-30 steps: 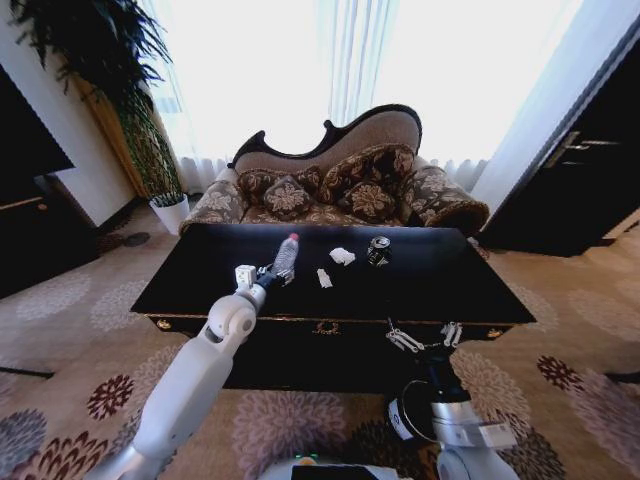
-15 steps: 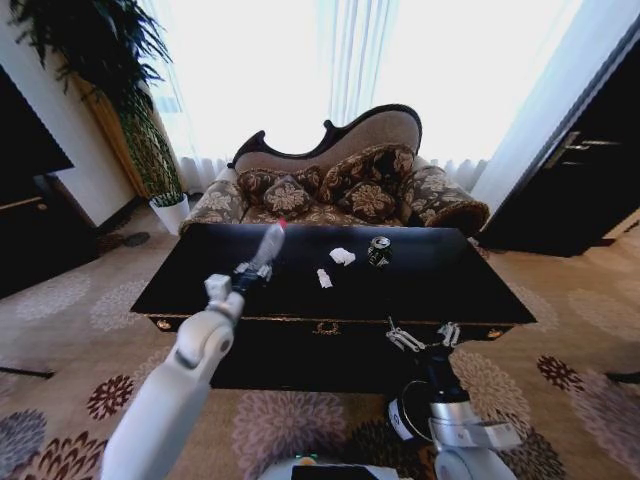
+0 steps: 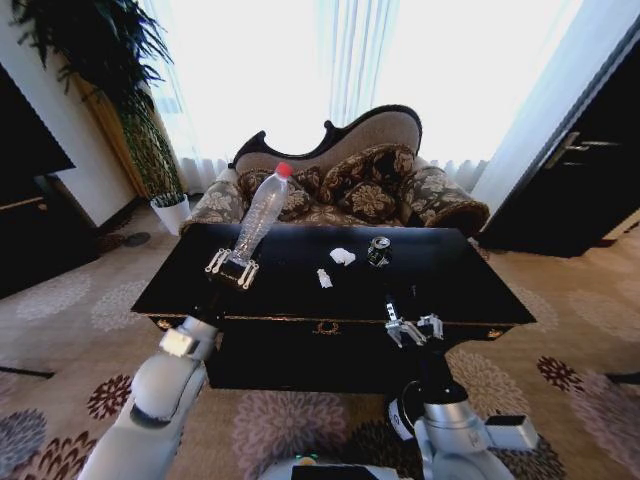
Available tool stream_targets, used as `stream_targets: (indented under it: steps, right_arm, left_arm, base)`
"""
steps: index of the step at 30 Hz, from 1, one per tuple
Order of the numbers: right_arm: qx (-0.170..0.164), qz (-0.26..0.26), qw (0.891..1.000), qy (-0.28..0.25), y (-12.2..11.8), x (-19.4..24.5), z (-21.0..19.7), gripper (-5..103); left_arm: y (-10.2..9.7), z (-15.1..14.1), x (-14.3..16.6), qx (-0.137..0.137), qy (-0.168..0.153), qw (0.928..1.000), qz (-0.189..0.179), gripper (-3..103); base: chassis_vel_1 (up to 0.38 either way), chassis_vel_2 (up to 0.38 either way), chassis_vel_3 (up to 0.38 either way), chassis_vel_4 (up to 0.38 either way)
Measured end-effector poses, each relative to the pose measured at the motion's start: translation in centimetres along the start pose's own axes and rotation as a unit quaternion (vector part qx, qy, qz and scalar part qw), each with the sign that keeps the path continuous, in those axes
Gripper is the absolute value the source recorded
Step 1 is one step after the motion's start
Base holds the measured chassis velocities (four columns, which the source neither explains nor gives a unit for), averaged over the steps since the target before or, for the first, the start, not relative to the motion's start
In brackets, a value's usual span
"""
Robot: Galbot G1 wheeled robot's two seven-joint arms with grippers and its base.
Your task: Move to the front of the table and place the trash on the table into the trash bin.
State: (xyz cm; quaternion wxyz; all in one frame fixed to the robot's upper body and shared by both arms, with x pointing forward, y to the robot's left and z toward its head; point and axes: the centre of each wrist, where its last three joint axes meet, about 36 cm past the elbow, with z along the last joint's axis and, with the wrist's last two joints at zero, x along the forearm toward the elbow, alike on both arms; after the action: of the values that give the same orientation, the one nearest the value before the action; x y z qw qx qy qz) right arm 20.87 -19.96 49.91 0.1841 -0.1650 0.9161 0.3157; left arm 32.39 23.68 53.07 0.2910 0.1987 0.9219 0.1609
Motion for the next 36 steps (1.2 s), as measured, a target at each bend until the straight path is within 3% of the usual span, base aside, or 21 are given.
stream_targets:
  steps: [4, 8, 12, 21, 30, 36]
  right_arm:
    - [-0.024, -0.004, 1.0, 0.011, 0.5, 0.1, 0.3, 100]
    - [-0.053, 0.001, 0.998, 0.016, 0.8, 0.2, 0.6, 100]
    - [-0.105, 0.002, 0.994, 0.014, 1.3, 0.3, 0.9, 100]
    - [-0.15, -0.007, 0.989, 0.014, 2.0, 0.1, 1.5, 100]
    - [-0.154, -0.019, 0.988, 0.003, 1.6, -0.2, 1.3, 100]
    - [-0.148, -0.023, 0.989, -0.002, 1.3, -0.2, 1.1, 100]
  left_arm:
    - [-0.8, -1.1, 0.1, -0.007, -0.011, 0.9992, 0.038, 36]
    - [-1.6, -1.7, 0.1, 0.008, -0.015, 0.9967, 0.08, 36]
    - [-2.3, -2.0, -0.2, 0.015, -0.026, 0.9899, 0.138, 36]
    - [-2.2, -2.2, -0.7, 0.007, -0.04, 0.9803, 0.193, 36]
    - [-2.1, -1.7, -0.4, 0.003, -0.048, 0.9668, 0.251, 36]
    - [-1.8, -1.6, -0.5, -0.002, -0.048, 0.9627, 0.266, 36]
  base:
    - [0.0, 0.0, 0.0, 0.0]
    - [0.0, 0.0, 0.0, 0.0]
    - [0.0, 0.0, 0.0, 0.0]
    - [0.0, 0.0, 0.0, 0.0]
    - [0.0, 0.0, 0.0, 0.0]
    - [0.0, 0.0, 0.0, 0.0]
